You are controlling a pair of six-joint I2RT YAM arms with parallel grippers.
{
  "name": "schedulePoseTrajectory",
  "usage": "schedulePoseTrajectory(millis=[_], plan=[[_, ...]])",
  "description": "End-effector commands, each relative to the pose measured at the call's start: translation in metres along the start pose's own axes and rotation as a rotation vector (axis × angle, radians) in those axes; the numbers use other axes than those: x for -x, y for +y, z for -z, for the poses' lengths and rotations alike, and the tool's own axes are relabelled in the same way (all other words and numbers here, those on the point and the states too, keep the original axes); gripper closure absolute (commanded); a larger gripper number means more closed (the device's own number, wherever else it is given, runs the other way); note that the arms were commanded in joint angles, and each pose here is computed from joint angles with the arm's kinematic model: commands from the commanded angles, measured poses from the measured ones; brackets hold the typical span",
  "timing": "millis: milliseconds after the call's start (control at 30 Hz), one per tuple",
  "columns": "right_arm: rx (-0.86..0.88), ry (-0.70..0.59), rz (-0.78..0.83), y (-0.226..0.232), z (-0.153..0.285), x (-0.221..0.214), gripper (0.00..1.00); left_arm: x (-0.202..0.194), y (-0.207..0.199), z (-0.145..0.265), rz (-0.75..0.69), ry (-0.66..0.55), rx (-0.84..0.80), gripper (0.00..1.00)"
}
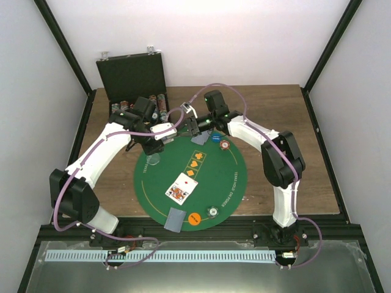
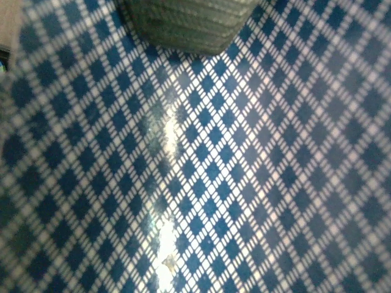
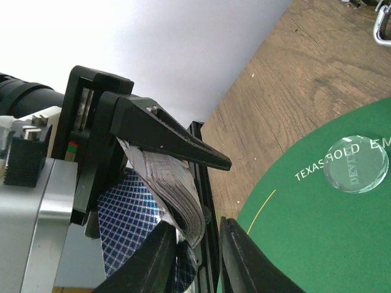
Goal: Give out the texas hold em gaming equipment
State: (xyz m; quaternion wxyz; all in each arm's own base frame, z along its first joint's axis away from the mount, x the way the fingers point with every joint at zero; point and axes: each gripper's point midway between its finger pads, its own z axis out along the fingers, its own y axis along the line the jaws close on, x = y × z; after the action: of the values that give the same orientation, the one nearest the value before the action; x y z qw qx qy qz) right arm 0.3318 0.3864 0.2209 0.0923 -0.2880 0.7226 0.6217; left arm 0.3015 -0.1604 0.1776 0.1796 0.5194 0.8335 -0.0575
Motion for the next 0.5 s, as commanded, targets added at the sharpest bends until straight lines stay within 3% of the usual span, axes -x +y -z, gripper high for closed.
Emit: schedulePoseTrajectory(millis=[0, 333, 467], plan=[[-0.016, -0.026, 0.07, 0.0244, 0.0109, 0.0165, 0.78, 0.0016, 0.0017, 0.0029, 0.002, -0.022, 0.009, 0.6], [-0.041, -0.027, 0.08, 0.03, 0.0141, 0.0185, 0.77, -0.0013, 0.0018, 0.0008, 0.006, -0.017, 0.007, 0.6], [-0.052, -0.025, 0.076, 0.0287, 0.0145, 0.0178, 0.82, -0.0015, 0.002, 0.001, 0.009, -0.019, 0.007, 0.6]])
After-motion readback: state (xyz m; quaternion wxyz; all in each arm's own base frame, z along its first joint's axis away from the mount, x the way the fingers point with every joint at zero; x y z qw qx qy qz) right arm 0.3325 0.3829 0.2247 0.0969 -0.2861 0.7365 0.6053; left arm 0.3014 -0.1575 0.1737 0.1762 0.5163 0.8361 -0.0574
